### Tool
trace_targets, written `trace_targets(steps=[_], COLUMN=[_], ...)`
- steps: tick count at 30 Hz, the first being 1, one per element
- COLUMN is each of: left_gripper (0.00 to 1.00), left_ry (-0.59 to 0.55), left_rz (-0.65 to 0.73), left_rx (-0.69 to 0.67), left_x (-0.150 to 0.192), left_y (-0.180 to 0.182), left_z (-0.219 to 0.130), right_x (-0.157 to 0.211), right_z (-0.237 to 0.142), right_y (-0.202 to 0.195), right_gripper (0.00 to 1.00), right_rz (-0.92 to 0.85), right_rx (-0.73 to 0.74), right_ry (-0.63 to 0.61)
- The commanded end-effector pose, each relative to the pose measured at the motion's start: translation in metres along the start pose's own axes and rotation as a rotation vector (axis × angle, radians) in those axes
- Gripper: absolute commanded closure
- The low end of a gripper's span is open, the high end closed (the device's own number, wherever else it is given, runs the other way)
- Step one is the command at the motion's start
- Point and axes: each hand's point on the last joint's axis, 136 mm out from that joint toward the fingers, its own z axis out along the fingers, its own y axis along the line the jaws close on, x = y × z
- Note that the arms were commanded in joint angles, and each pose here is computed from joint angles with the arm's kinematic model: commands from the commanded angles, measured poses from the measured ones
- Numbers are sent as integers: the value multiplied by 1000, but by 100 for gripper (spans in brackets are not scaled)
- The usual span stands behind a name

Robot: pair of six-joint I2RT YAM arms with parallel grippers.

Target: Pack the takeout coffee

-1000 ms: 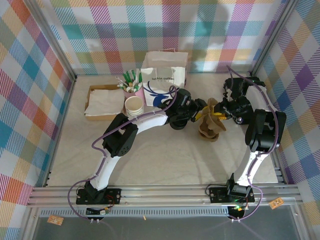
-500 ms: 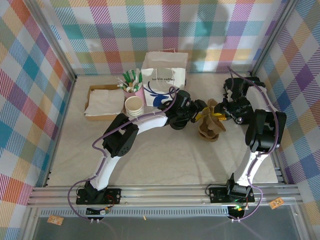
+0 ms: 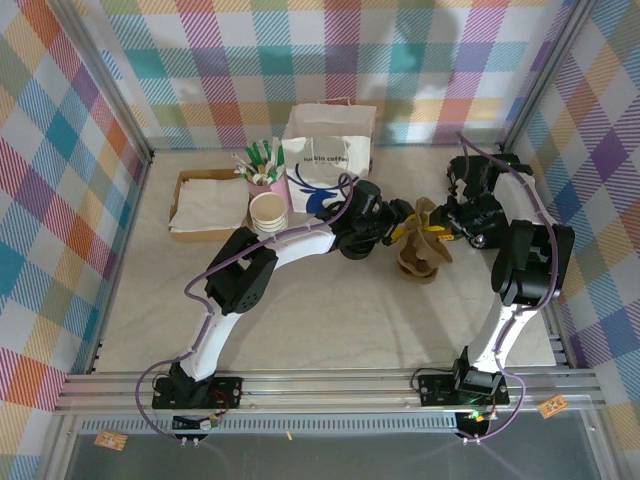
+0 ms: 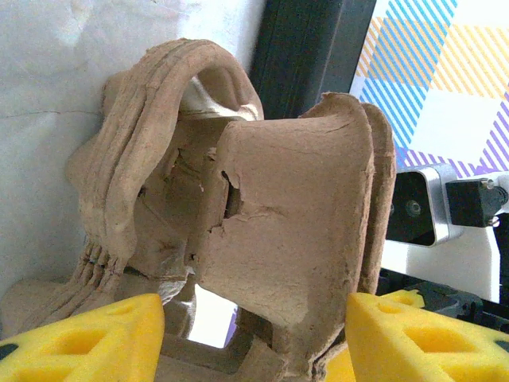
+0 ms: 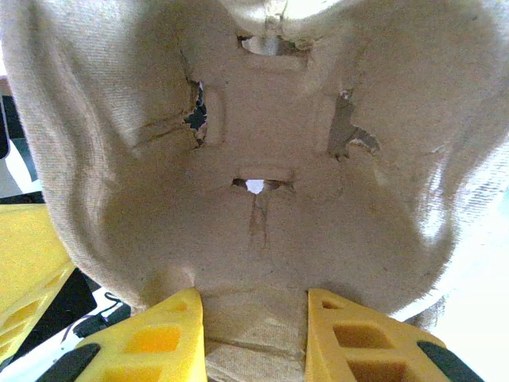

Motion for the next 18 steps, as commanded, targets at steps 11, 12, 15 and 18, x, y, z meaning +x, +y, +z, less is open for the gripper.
trace_targets(steps=[11,12,15,18], left_gripper=[39,39,39,39], left_ry=[49,50,52,53], left_rz=[-18,-18,-20,-19], left_rx=[-103,-105,-114,-114], left_x=[18,18,19,18], left_y=[48,49,53,52], left_z=[18,18,19,19], right_x=[2,2,2,3], right_z=[-18,-18,-19,-20], right_y=[20,21,20,19], right_gripper=[72,72,72,72], right_rz=[-30,-30,-29,-27], right_rx=[-86,-86,-85,-82], right_ry=[-49,-48,-48,-47])
